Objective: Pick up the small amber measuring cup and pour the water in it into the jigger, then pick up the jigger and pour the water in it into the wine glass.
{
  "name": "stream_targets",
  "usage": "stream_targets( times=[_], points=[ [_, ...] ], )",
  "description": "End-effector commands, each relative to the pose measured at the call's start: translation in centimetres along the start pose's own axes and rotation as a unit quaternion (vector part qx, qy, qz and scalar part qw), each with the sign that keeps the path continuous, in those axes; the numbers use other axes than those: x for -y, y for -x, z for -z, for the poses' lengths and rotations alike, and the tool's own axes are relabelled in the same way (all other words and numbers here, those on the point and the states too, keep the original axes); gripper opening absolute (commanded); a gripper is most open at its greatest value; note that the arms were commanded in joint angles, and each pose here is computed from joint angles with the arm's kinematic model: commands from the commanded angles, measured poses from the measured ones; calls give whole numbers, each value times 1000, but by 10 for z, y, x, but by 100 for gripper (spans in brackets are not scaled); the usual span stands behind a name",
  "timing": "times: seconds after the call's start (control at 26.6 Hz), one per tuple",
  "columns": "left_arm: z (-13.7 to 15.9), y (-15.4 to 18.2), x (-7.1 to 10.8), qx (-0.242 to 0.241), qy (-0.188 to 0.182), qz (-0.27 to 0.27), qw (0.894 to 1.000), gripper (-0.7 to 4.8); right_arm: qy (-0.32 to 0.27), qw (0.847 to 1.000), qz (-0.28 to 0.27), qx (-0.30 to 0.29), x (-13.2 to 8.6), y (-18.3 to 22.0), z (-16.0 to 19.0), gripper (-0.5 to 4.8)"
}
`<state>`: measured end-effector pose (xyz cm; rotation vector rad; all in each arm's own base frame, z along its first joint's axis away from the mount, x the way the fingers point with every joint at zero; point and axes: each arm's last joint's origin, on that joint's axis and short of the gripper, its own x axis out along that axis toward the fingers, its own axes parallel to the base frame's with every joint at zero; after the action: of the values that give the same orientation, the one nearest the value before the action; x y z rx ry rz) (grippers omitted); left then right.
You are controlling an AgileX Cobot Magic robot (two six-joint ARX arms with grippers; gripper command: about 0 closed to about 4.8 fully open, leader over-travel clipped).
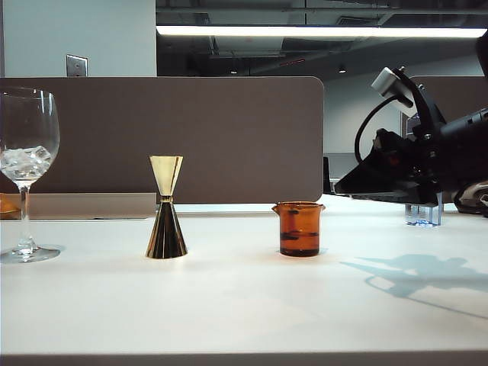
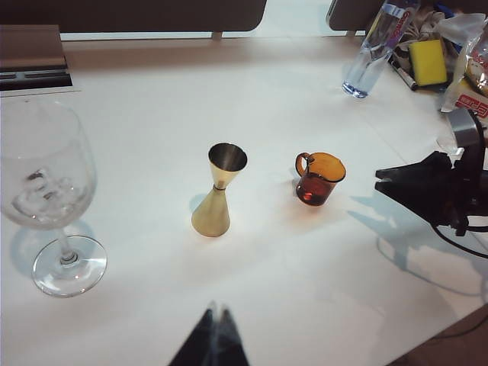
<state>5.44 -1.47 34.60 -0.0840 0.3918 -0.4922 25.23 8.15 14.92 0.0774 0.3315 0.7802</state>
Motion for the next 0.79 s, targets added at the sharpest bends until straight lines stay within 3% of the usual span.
stream_targets(
  times=[0.04,0.26,0.41,0.45,0.49,0.79],
  points=[
    [-2,1,0,7,-4,0,1000,-2,3,999,31,5,2,-1,-2,182],
    [-2,1,0,7,-4,0,1000,-2,0,998,55,0,5,-4,1,270],
    [-2,1,0,7,-4,0,1000,-2,-11,998,48,-26,7,-14,13,295],
    [-2,1,0,7,-4,0,1000,-2,-12,998,45,-33,7,-19,15,355],
    [-2,1,0,7,-4,0,1000,-2,-12,998,43,-35,7,-21,16,381],
    [-2,1,0,7,-4,0,1000,-2,-4,999,25,-37,5,-46,11,392]
  ],
)
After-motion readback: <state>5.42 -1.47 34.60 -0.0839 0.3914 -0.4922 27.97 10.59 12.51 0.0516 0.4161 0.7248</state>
